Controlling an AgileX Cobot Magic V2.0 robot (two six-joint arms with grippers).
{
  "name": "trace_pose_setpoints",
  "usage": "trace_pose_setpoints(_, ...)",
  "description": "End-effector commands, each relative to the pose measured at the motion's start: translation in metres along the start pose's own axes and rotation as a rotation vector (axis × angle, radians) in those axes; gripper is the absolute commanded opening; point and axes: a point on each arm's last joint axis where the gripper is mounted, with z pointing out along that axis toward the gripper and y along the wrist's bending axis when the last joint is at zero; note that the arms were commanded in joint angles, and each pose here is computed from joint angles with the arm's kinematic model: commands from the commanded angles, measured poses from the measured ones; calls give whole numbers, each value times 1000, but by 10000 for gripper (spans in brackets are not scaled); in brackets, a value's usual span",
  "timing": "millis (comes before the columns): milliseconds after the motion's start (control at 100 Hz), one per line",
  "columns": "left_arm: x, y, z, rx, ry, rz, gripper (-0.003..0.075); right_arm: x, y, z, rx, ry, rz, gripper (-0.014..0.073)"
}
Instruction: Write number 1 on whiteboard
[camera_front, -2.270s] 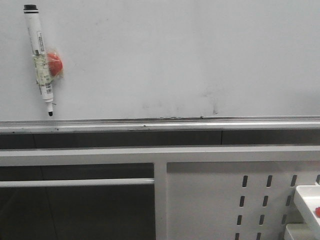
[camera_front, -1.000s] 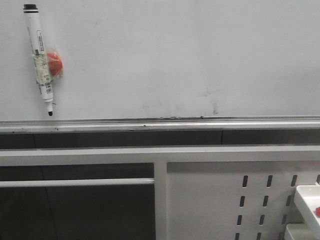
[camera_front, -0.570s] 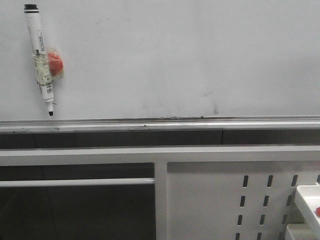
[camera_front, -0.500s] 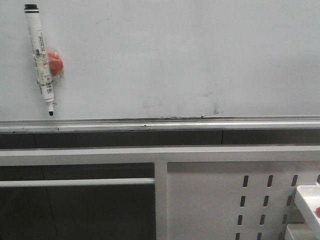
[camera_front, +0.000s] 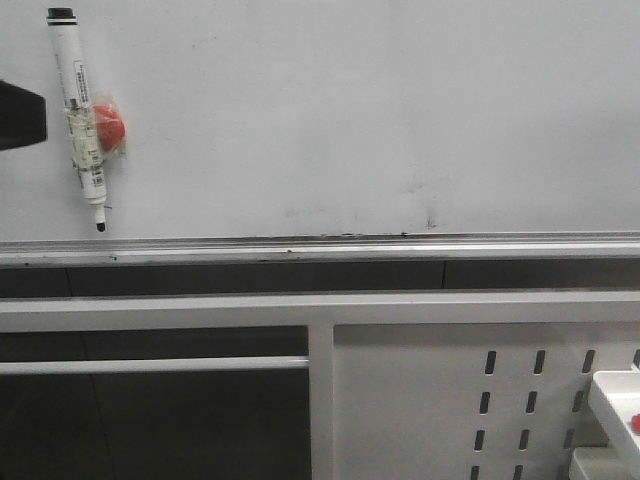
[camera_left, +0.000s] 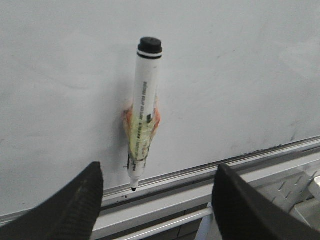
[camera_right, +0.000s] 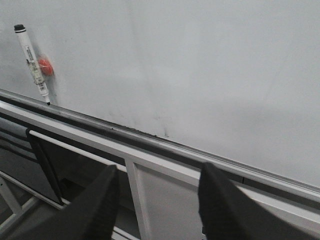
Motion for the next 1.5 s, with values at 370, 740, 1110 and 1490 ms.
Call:
trace_pose_setpoints(370, -7, -17, 37, -83, -125, -114, 421, -16, -2, -1, 28, -90, -17, 327)
trace_pose_setpoints(740, -6, -23, 54, -106, -120, -93, 421, -16, -2, -1, 27, -86, -17, 327)
trace_pose_setpoints(1110, 0, -19, 60, -160, -129, -125, 219, -16, -2, -1, 27, -85, -17, 326)
trace_pose_setpoints(1490, 0, -14, 62, -169, -112, -119, -20, -14, -2, 0, 22, -69, -17, 326)
